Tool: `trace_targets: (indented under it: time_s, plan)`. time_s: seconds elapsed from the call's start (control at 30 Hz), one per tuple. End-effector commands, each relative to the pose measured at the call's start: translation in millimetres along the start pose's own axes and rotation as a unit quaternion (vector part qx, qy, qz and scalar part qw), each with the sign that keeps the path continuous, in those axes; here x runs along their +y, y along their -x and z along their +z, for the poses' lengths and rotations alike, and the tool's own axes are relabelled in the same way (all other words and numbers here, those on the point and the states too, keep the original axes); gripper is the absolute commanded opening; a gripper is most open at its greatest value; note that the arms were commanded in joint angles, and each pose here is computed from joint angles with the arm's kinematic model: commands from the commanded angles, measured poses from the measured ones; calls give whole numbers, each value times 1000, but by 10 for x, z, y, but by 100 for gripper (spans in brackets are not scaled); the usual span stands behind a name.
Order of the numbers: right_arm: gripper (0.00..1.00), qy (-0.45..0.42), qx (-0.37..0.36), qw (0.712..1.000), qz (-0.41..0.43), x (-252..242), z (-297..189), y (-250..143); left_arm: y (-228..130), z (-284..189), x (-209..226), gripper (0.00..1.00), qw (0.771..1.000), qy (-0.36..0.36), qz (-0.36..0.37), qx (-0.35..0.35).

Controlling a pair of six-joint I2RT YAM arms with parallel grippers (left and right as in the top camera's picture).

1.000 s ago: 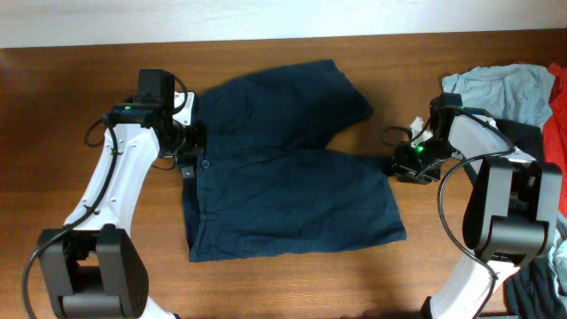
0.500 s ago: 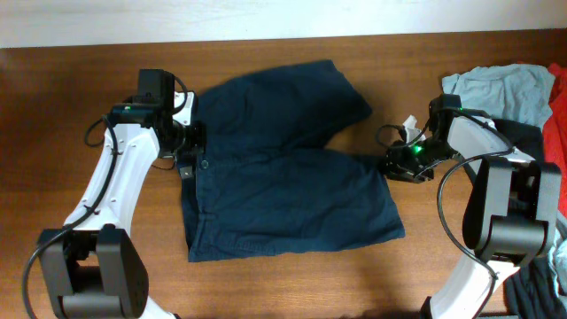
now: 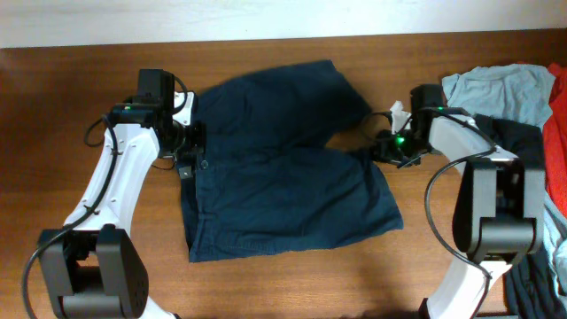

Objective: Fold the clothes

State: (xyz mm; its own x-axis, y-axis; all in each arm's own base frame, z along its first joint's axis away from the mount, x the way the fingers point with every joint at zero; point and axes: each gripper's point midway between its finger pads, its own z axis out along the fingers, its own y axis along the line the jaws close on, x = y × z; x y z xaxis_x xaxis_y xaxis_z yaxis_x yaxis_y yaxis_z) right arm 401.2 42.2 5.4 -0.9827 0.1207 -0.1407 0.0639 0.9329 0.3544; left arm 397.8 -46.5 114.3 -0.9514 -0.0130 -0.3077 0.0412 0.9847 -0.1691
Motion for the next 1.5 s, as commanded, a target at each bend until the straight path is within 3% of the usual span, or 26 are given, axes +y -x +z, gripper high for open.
trace_targets:
  time_s: [0.0,0.33,0.6,1.0,1.07,1.1,1.2,1.33,1.4,1.47]
  plan:
    - [42,-108,-6,994,32,-217,50,-23,98,-131,7,0,1000,3,5,-22]
    - [42,-206,-2,977,56,-547,92,-145,40,-155,25,0,1000,9,3,-9]
    - [42,-213,34,974,71,-637,262,-348,-190,-253,549,0,986,162,16,39]
    - [43,-208,40,975,71,-618,267,-376,-305,-275,745,0,984,164,-12,62]
    - [50,-119,57,991,12,-331,363,-380,-290,-265,721,2,986,157,-13,59]
    - [54,-29,66,996,-46,-39,405,-395,-273,-262,721,8,986,157,-13,56]
    - [54,130,68,984,-97,509,356,-450,-249,-260,721,20,986,157,-13,51]
    - [54,240,57,956,-161,924,248,-508,-243,-259,721,23,986,157,-12,50]
    - [54,255,53,951,-167,969,224,-510,-242,-259,721,23,986,157,-13,49]
    - [43,252,51,952,-166,951,225,-496,-231,-258,721,24,986,157,-12,47]
